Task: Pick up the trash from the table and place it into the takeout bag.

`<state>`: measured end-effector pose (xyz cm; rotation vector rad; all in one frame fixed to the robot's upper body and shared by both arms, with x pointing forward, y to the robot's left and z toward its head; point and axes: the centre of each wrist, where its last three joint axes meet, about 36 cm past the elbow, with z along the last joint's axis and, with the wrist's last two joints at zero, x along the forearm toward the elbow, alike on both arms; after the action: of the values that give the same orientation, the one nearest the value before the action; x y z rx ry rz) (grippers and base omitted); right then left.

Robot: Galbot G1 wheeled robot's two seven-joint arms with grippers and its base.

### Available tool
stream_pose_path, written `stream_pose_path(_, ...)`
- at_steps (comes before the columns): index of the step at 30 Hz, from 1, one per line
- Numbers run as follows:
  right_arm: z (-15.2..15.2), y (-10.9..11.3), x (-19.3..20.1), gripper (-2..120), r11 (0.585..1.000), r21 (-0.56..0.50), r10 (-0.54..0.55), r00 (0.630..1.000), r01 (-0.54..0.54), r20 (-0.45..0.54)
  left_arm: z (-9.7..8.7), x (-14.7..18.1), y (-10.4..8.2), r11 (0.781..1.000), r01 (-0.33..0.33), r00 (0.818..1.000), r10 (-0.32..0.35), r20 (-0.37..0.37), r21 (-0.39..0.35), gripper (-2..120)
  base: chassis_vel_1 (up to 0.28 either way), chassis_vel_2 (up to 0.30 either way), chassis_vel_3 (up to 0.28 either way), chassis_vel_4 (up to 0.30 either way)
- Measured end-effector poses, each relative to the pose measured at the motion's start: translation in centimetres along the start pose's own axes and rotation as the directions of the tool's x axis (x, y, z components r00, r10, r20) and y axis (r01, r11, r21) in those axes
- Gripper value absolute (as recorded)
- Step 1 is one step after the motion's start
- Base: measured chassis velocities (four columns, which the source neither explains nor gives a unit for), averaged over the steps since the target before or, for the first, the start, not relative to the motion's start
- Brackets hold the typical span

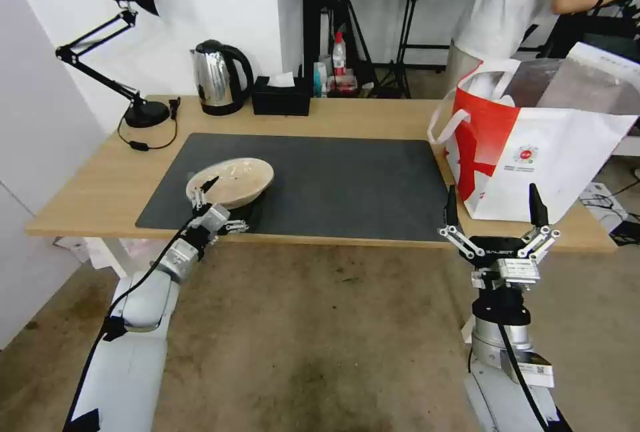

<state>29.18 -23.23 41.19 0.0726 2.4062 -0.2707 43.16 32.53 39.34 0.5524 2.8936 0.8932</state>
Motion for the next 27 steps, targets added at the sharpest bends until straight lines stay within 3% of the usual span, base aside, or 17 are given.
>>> stream_pose_path(23, -0.18, -0.07, 0.05, 100, 1.000, -0.001, 0.000, 1.000, 0.000, 0.002, 0.39, 0.46, 0.05, 1.000, 0.009, 1.000, -0.009, -0.001, 0.028, 1, 0.000, 0.000, 0.000, 0.000)
stream_pose_path(27, -0.19, -0.10, 0.05, 100, 1.000, -0.001, -0.001, 1.000, 0.001, 0.002, 0.23, 0.51, 0.06, 1.000, 0.011, 1.000, -0.011, 0.003, 0.028, 0, 0.000, 0.000, 0.000, 0.000)
